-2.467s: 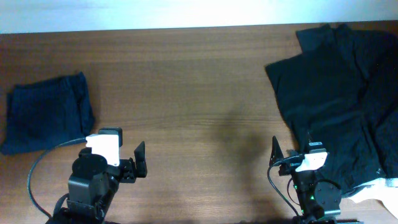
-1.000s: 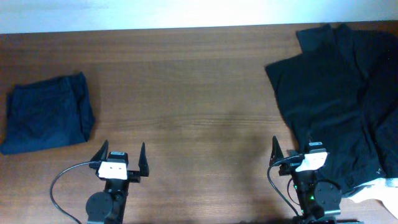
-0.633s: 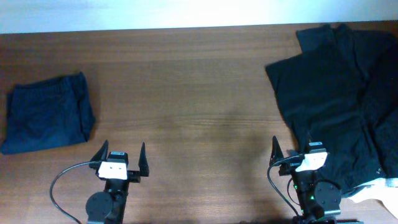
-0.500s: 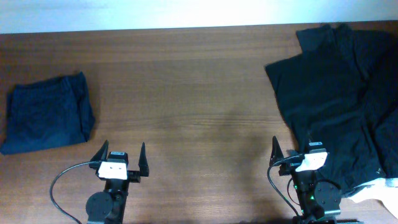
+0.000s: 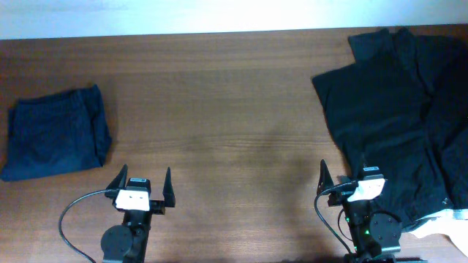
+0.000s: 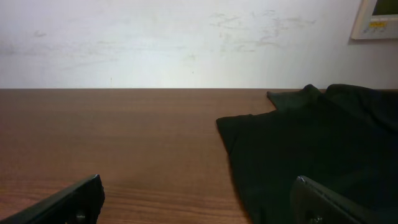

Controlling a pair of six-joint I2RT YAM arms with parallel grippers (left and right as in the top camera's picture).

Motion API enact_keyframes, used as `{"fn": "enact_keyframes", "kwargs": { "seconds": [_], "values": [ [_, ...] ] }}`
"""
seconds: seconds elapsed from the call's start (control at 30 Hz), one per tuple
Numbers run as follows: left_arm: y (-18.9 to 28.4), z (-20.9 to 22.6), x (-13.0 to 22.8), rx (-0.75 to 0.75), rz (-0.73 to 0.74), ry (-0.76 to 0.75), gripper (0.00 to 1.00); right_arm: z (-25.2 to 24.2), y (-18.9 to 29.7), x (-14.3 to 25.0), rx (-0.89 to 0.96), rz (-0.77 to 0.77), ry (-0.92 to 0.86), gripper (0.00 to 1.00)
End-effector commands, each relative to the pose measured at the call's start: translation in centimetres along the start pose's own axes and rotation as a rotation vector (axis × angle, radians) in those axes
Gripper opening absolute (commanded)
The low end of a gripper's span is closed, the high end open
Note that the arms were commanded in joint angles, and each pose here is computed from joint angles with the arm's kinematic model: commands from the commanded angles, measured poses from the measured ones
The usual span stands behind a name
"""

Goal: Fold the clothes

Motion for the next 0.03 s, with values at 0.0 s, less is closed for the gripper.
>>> {"fn": "enact_keyframes", "kwargs": {
  "seconds": [0.0],
  "values": [
    [-0.01, 0.04, 0.14, -0.008, 0.002, 0.013, 0.99, -0.02, 0.0, 0.21, 0.005, 0.005, 0.007, 0.99]
  ]
}}
Point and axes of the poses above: each gripper's point midway between its finger pads, its own y axis back along the fingers, its own z axis along the line the jaws close on, x = y × z, the point moved 8 cm from there along y, back along the fingers, and after that the axes turned 2 degrees about -y, right-handed, at the moved point
